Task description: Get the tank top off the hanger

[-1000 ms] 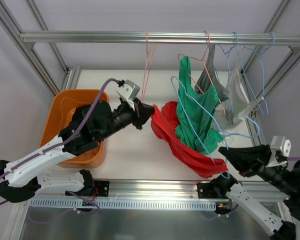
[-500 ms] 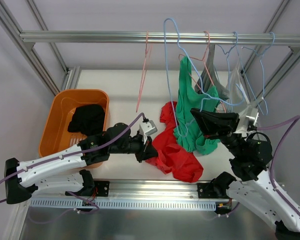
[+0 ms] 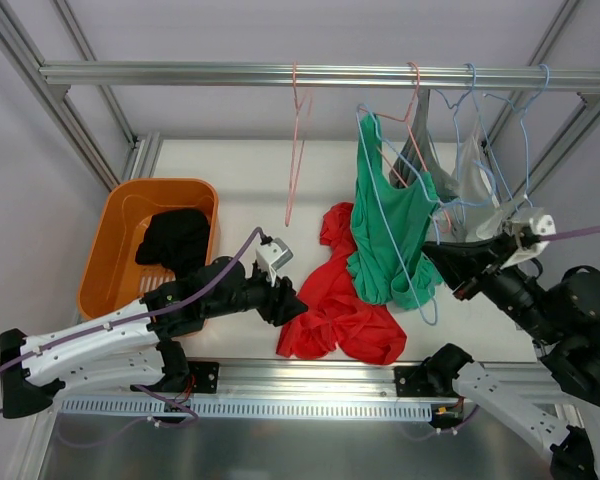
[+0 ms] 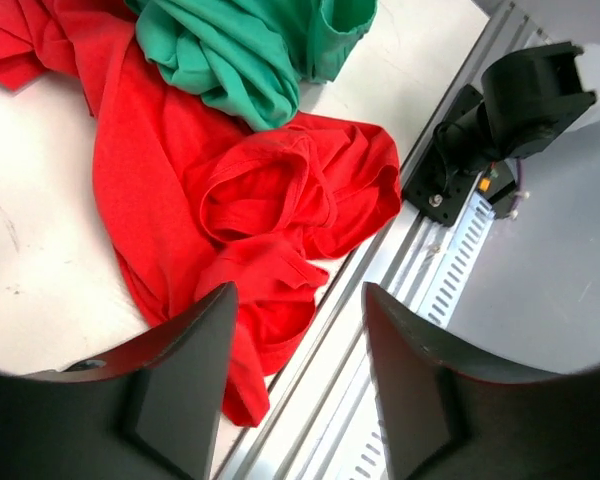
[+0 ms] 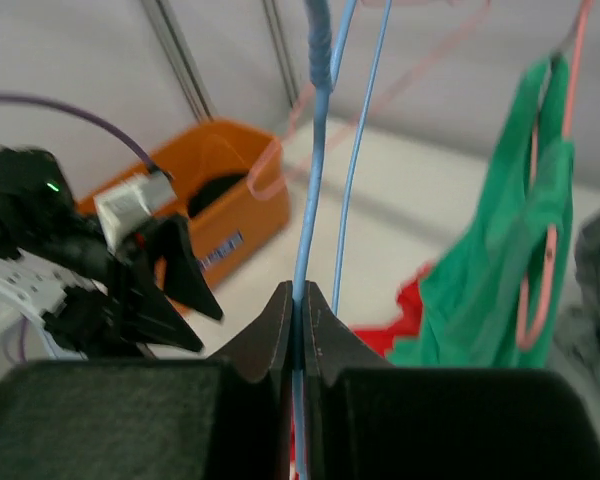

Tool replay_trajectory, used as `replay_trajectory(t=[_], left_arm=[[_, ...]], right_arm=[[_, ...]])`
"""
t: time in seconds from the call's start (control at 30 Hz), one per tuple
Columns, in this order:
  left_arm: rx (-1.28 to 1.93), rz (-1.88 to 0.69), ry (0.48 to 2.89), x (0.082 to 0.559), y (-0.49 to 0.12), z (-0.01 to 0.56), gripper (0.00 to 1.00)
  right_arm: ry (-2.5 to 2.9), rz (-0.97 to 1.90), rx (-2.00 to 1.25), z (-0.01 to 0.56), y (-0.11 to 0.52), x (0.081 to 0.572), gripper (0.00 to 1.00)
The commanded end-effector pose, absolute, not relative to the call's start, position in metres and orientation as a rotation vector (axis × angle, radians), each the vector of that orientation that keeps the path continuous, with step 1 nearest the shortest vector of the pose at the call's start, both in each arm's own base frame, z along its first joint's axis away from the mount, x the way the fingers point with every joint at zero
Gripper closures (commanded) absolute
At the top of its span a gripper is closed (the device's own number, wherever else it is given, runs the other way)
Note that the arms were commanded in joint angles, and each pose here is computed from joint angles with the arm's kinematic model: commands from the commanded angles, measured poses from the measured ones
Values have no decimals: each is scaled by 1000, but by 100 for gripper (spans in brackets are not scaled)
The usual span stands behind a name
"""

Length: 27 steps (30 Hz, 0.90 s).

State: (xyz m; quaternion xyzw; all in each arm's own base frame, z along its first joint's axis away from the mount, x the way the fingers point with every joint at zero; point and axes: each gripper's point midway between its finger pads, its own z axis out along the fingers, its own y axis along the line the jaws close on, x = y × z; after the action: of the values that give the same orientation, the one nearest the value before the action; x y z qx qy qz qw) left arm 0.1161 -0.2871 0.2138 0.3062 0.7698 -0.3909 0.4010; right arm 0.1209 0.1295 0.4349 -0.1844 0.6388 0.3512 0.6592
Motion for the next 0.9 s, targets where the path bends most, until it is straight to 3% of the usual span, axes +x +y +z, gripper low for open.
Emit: replay_trajectory(t=[0.0, 0.07, 0.1, 0.17, 0.2, 0.37, 0.47, 0.87], left_arm=[[778, -1015, 1922, 112, -287, 225, 46], [766, -1024, 1917, 110, -284, 229, 25], [769, -1023, 1921, 109, -281, 228, 22], [764, -1025, 1910, 107, -276, 230, 3], [748, -1006, 1912, 109, -273, 229, 1], [644, -835, 1995, 126, -247, 216, 1], [586, -735, 2051, 135, -235, 207, 1], [578, -706, 2088, 133, -228, 199, 1]], right_arm=[[1839, 617, -420, 353, 120, 136, 100], [1870, 587, -408, 356, 123, 145, 100], [1877, 576, -404, 358, 125, 150, 100], [1892, 538, -388, 370, 131, 165, 100], [1893, 533, -385, 376, 135, 171, 100], [1861, 476, -362, 421, 153, 209, 100], [1907, 437, -389, 418, 177, 238, 100], [1873, 374, -374, 451, 228, 314, 100]])
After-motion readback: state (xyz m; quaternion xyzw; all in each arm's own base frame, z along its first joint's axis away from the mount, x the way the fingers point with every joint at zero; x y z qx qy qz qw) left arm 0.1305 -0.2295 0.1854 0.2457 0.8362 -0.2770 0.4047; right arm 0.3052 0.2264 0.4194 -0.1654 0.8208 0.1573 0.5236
